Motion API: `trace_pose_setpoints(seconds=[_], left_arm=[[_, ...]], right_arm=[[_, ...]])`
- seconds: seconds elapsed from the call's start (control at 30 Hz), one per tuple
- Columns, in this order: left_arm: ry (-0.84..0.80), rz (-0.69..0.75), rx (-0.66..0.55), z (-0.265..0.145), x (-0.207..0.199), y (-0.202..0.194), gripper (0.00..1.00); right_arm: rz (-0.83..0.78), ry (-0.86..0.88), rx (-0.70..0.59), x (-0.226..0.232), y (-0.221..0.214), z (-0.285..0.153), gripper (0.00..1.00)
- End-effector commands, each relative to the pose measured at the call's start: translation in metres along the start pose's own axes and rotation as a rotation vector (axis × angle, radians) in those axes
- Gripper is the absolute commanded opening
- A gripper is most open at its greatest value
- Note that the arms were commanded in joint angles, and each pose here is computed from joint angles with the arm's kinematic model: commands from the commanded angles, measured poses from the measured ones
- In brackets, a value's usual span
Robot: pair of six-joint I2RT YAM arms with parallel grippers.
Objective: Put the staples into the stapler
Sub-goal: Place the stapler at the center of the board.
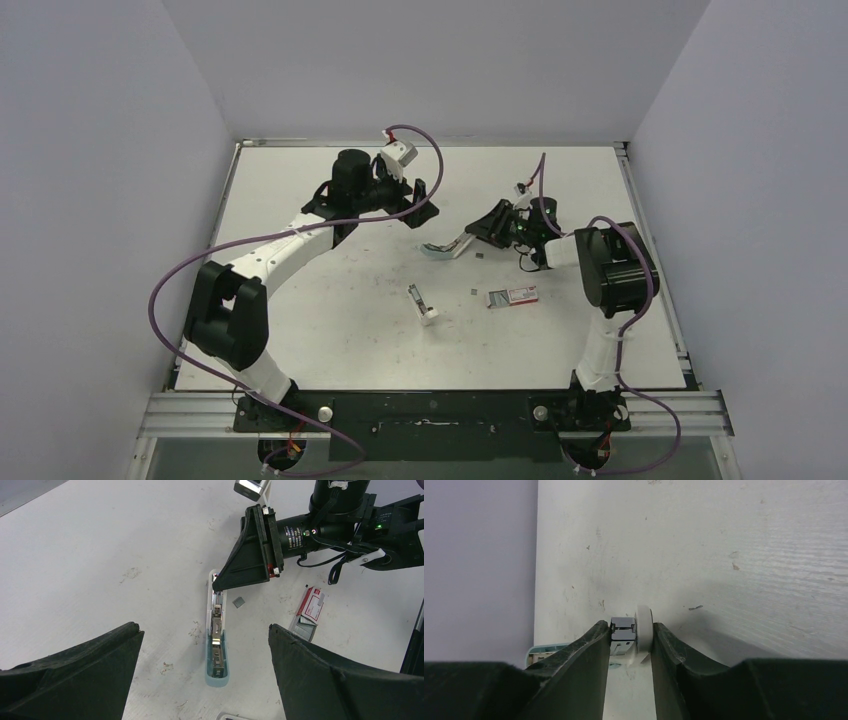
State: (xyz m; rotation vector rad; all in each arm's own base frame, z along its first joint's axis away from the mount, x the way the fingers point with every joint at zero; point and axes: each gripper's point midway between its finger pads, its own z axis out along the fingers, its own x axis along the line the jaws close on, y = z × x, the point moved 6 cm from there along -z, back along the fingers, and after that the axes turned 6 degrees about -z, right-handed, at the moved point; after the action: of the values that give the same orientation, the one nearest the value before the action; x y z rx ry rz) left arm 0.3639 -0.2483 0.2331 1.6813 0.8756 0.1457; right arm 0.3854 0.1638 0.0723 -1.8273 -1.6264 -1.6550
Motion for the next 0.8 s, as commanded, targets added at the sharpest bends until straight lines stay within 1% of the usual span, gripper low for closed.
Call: trace_pose_setpoints(seconds=[0.0, 0.2, 0.43, 0.6, 0.77], left_arm=[[-0.035, 0.054, -0.077, -0.009, -0.009, 0.023, 0.97], [-0.037, 0.054, -0.075, -0.009, -0.009, 0.023, 0.97], [-0.038, 0.054, -0.073, -0.009, -0.009, 0.022, 0.97], [-0.038, 0.056, -0.073, -0.010, -0.009, 0.022, 0.96], [-0.037, 0.060, -0.069, -0.011, -0.009, 0.021, 0.97]], right_arm=[[-0.076, -0.044, -0.002, -0.022, -0.002, -0.004, 0.35], [-0.072, -0.074, 0.020, -0.035, -0.004, -0.007, 0.46], [-0.085, -0.103, 0.044, -0.042, -0.006, -0.010, 0.50], [-0.120, -0.132, 0.068, -0.045, -0.007, -0.012, 0.56], [-0.150, -0.155, 0.070, -0.045, -0.003, -0.015, 0.58]])
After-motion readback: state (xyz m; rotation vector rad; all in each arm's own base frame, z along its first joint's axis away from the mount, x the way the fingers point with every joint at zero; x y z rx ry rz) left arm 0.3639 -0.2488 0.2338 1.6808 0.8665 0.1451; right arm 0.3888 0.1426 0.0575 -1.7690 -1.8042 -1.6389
